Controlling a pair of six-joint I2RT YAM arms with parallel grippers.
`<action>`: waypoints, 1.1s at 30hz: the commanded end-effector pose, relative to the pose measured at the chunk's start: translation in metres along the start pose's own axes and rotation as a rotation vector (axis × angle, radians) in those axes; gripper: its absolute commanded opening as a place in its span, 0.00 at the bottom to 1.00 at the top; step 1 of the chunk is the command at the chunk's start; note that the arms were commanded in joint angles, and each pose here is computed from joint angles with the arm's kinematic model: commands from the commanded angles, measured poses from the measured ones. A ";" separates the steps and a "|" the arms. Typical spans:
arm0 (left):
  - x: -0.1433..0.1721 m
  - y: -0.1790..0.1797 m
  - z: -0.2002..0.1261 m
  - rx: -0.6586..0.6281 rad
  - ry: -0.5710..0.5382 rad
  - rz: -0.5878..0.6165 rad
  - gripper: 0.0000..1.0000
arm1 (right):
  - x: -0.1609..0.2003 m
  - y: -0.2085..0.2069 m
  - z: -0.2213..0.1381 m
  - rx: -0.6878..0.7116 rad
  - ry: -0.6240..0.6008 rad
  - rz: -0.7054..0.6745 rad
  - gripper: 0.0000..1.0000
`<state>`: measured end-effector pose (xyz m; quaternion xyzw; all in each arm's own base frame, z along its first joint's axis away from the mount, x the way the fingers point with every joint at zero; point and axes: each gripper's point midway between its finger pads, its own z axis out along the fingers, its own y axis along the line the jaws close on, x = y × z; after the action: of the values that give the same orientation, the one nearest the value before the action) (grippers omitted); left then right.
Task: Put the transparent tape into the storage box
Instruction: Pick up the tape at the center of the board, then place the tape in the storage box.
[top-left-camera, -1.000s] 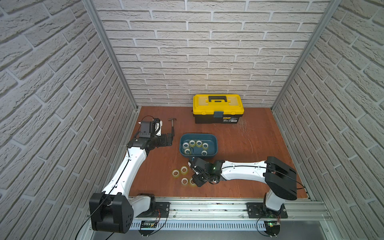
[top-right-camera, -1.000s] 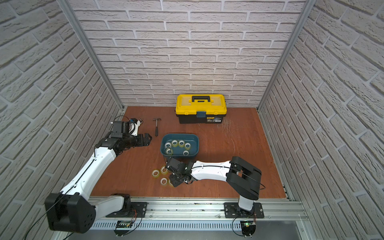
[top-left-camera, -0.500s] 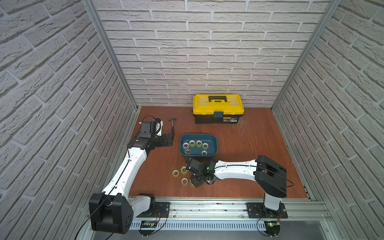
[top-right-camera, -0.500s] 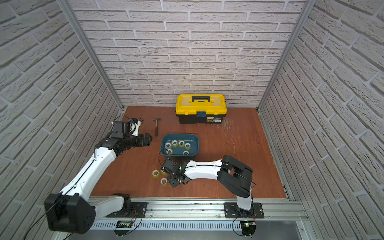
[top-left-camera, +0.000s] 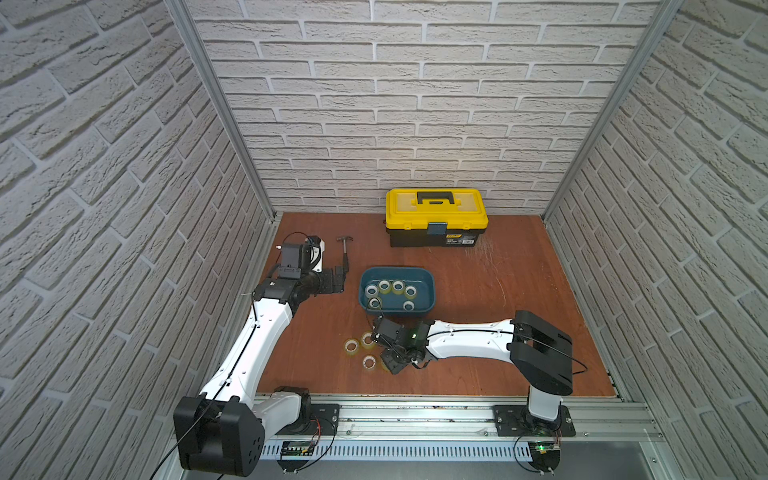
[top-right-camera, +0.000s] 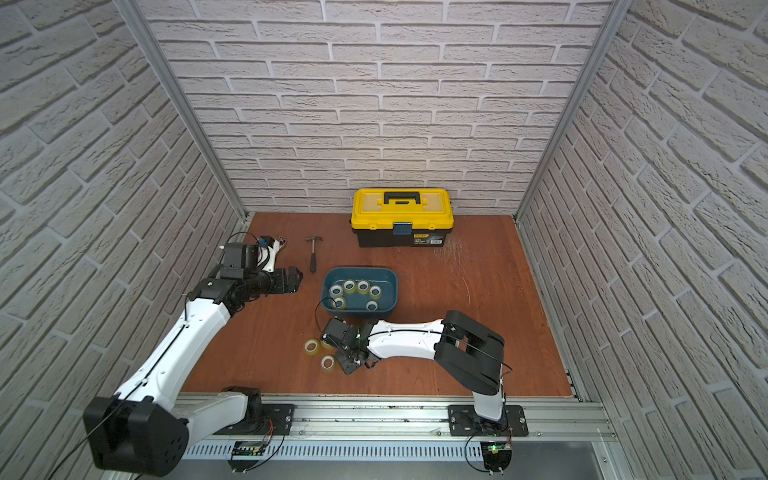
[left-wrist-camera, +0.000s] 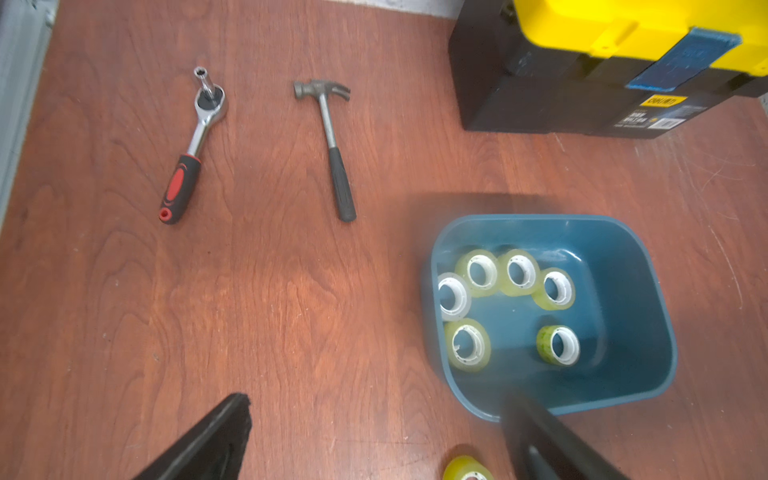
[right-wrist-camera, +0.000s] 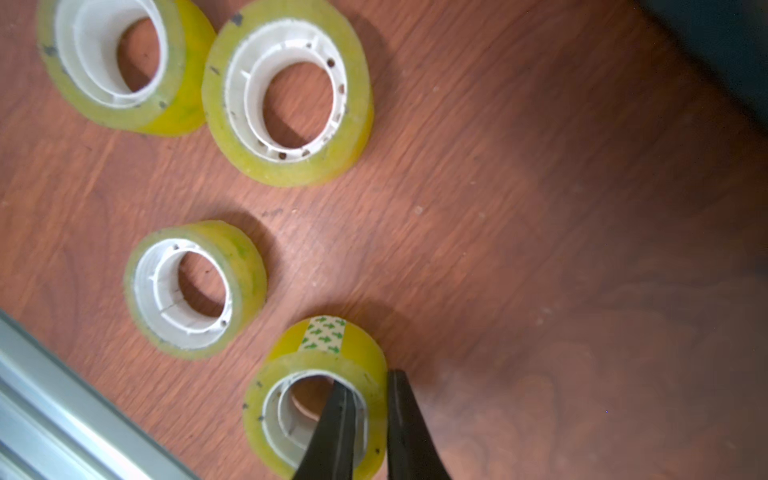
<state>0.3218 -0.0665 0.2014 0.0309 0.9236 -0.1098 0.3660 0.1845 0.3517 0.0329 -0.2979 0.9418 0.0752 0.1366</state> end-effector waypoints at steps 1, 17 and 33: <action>-0.013 -0.002 -0.015 -0.015 -0.088 0.038 0.98 | -0.032 -0.002 -0.053 0.003 -0.118 -0.026 0.04; -0.017 -0.008 -0.024 -0.004 -0.139 0.064 0.98 | -0.129 -0.101 -0.082 0.086 -0.218 0.112 0.03; -0.014 -0.012 -0.022 0.002 -0.123 0.080 0.98 | -0.132 -0.132 0.030 0.093 -0.021 0.197 0.03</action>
<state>0.3112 -0.0707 0.2262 0.0542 0.9030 -0.0988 0.4147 0.3655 0.3224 0.0365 -0.2059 0.9656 0.0487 0.1509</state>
